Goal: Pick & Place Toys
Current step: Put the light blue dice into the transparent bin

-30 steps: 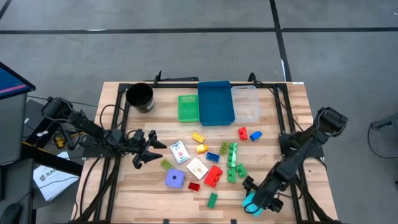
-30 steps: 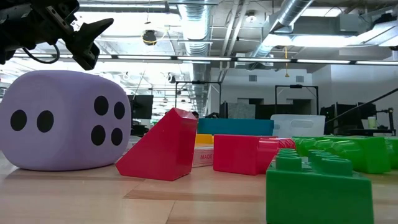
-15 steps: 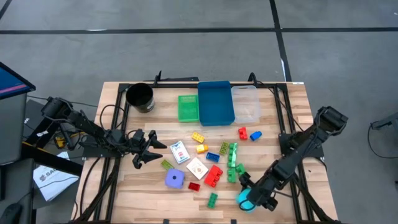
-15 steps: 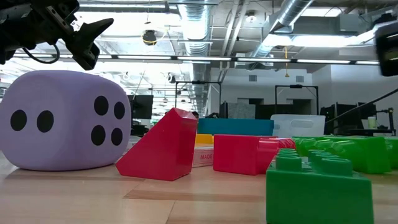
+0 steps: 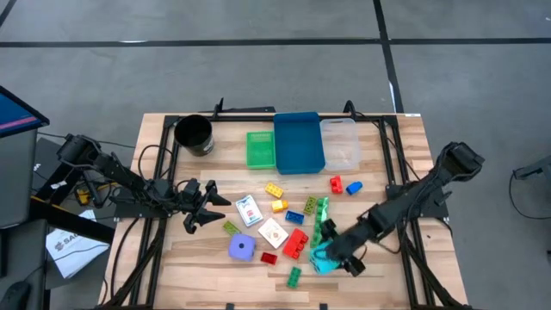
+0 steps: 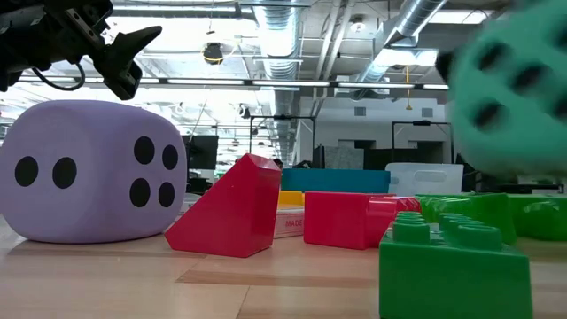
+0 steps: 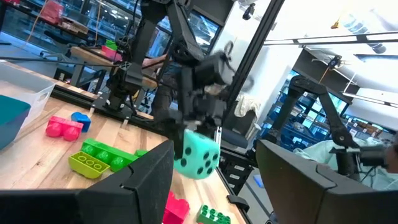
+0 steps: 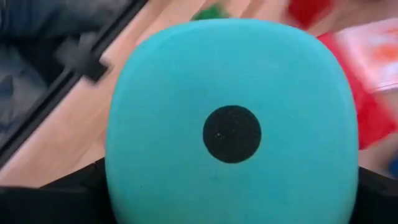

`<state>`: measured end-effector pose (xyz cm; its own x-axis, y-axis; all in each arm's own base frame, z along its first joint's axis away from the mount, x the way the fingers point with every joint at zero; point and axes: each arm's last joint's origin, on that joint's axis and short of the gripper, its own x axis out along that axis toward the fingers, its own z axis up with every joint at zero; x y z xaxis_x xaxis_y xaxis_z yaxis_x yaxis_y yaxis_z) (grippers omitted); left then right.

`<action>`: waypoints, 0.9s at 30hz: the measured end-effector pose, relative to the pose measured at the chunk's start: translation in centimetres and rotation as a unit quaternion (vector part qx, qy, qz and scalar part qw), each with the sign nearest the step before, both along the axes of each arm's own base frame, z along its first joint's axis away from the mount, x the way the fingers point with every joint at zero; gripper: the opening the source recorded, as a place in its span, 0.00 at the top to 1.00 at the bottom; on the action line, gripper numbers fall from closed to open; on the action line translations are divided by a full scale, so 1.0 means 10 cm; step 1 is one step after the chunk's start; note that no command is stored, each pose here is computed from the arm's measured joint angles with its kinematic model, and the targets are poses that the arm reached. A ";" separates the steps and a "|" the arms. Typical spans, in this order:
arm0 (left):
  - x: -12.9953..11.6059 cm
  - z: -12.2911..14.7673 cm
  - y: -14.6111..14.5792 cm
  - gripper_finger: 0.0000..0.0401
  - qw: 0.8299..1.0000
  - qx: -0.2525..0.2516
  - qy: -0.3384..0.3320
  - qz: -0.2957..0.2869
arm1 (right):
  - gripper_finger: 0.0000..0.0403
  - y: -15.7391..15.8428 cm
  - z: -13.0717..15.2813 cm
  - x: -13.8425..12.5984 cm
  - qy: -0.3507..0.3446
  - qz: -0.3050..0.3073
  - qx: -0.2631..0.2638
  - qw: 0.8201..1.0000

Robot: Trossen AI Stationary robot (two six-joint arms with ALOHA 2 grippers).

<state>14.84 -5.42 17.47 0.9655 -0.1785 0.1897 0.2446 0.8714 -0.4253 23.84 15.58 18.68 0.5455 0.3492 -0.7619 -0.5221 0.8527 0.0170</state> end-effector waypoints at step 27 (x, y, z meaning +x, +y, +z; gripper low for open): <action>0.00 0.00 0.01 0.44 1.000 0.014 -0.003 0.015 | 0.10 -1.87 0.96 0.23 -0.290 -0.328 -0.020 0.899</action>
